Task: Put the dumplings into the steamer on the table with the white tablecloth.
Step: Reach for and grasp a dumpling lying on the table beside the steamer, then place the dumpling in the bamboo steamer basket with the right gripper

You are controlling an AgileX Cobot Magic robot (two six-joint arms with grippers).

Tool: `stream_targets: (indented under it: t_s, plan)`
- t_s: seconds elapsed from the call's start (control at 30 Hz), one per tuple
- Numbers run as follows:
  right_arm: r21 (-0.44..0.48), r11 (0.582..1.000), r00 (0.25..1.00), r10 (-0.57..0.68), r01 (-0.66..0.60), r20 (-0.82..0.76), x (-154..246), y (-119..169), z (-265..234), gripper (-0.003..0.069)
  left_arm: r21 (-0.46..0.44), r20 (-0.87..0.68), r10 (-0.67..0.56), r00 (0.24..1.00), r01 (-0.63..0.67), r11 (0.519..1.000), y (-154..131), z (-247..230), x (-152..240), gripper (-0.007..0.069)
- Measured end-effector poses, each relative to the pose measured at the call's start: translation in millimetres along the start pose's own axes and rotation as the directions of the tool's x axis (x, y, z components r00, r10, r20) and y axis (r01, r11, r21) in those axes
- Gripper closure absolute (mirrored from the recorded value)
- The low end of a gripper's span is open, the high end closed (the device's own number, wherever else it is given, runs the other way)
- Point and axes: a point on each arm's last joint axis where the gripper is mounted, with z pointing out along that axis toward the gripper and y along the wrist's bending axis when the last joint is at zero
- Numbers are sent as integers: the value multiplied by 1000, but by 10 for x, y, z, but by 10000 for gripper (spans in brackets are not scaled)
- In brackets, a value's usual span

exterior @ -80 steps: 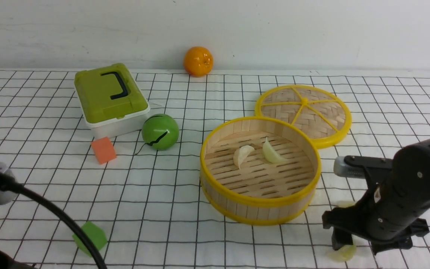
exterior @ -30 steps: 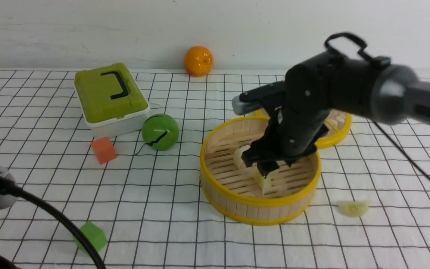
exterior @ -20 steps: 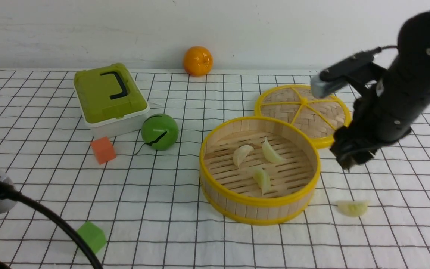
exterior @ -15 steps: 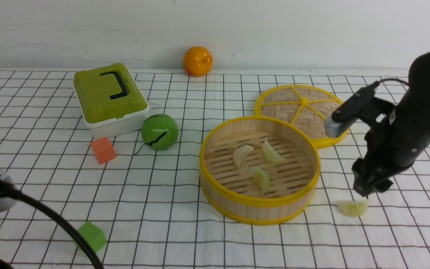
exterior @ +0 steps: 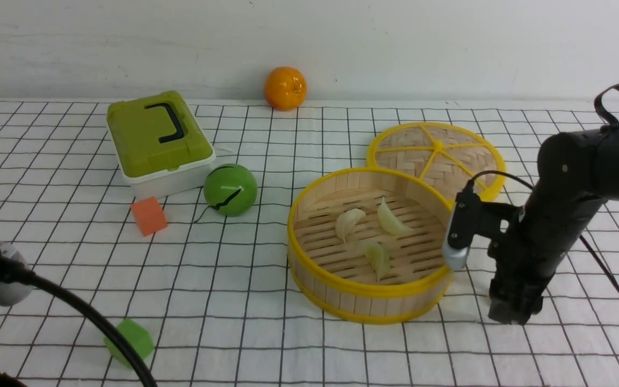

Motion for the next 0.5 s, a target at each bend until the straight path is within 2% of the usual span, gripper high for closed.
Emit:
stream_targets:
  t_s: [0.03,0.07,0.13,0.23,0.5]
  plan:
    - [7,1000,1000,6,-6,-7,7,-6,0,283,0,0,0,1000,0,1000,0,0,0,627]
    - [14,1000,1000,23,-23,-16,15,-13,0,361,2,-1,-1,1000,1,1000,-2,0,1,626]
    - [18,999,999,44,-43,-20,19,-16,0,470,3,-1,-2,1000,2,1000,-3,0,1,625]
    - [16,998,997,68,-68,-20,14,-19,-10,565,3,-1,-2,1000,2,1000,-3,0,1,624]
    - [33,985,985,172,-171,-32,21,-38,-29,587,-3,-26,-2,1000,1,1000,3,-2,25,620]
